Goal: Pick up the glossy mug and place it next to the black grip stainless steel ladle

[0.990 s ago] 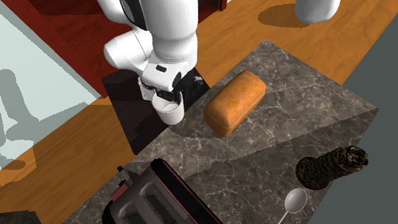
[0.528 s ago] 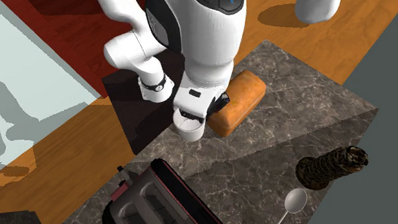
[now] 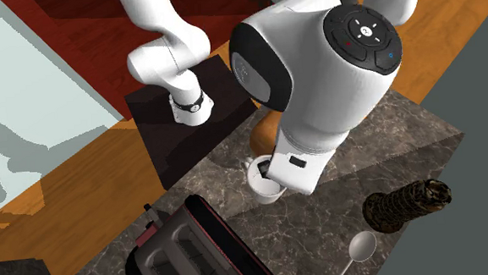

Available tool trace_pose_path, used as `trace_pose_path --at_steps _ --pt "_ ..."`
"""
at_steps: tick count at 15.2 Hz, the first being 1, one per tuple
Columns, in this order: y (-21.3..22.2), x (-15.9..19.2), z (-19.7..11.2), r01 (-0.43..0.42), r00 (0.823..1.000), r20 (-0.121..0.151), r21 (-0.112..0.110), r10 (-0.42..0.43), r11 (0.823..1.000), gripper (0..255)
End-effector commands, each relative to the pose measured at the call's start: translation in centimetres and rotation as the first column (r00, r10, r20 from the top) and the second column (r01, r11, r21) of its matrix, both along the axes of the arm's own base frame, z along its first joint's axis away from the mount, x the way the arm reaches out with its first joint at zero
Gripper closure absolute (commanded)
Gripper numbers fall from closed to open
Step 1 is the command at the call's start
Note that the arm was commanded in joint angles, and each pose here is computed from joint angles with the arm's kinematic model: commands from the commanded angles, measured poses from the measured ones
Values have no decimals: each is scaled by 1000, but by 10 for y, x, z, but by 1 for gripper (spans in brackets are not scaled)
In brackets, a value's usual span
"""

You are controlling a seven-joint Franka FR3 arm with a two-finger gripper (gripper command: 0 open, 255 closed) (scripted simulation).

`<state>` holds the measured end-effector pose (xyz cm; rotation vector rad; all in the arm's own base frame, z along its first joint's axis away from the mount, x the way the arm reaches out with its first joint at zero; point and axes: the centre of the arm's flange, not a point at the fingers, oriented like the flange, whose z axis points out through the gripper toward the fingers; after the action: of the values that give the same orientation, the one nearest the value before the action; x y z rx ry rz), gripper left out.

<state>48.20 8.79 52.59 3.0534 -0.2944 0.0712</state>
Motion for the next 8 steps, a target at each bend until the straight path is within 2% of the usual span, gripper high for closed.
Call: trace_pose_path --at_steps 1,8 --pt "11 25 -2 0 1000 -1 1 0 1000 255" --pt "39 113 -1 0 1000 -1 1 0 1000 255"
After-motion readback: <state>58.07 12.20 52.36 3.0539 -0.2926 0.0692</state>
